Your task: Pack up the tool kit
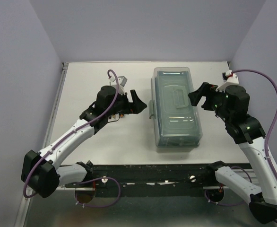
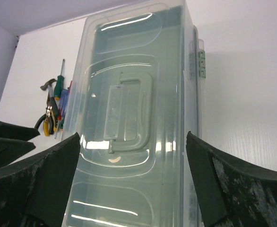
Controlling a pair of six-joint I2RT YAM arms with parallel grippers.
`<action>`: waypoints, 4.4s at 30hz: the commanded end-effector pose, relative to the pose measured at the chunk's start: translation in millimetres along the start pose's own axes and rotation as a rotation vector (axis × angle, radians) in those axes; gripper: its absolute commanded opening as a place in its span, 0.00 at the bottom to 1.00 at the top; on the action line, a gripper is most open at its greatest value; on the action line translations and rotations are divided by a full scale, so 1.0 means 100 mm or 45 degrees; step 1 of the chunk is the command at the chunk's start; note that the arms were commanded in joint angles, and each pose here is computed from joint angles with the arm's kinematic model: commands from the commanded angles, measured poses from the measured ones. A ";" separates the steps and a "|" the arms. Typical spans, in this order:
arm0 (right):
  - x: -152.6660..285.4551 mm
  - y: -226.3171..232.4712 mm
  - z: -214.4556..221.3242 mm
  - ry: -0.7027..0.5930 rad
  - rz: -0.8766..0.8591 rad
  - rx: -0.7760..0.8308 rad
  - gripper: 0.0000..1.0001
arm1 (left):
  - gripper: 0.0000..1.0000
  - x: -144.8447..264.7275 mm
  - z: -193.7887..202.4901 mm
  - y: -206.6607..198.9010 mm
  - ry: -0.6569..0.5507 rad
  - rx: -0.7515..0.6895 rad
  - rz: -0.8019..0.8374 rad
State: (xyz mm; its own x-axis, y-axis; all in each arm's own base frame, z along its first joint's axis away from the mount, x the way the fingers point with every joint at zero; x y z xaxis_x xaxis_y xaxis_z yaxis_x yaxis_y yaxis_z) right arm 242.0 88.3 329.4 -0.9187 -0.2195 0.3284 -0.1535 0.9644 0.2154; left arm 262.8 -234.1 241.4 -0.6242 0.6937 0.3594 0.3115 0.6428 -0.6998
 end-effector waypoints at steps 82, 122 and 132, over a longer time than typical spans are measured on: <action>-0.06 -0.01 0.33 0.090 -0.039 -0.027 1.00 | 0.99 -0.71 0.39 -0.02 -0.026 0.558 0.756; -0.13 0.41 0.30 0.257 -0.004 0.438 0.95 | 0.99 -0.19 0.00 0.22 0.053 -0.075 -0.088; -0.46 0.92 0.40 0.338 0.082 0.626 0.95 | 0.99 -0.29 0.22 0.44 0.157 0.003 -0.143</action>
State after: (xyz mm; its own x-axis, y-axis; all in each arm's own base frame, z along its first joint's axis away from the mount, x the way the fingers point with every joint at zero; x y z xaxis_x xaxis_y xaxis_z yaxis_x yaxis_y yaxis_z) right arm 249.7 184.2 294.5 -0.8017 -0.2177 0.5567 -0.3534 0.9238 -0.1476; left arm 285.4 -237.3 209.2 -0.5935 0.6698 0.4462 0.2895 0.6949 -0.6582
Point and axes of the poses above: each gripper's point midway between its finger pads, its own x axis back along the fingers, its own y axis along the line the jaws close on, z = x × y, the point moved 4 cm from there along x, back along the fingers, and after that the axes turned 8 degrees about x, right-handed, at the moved point
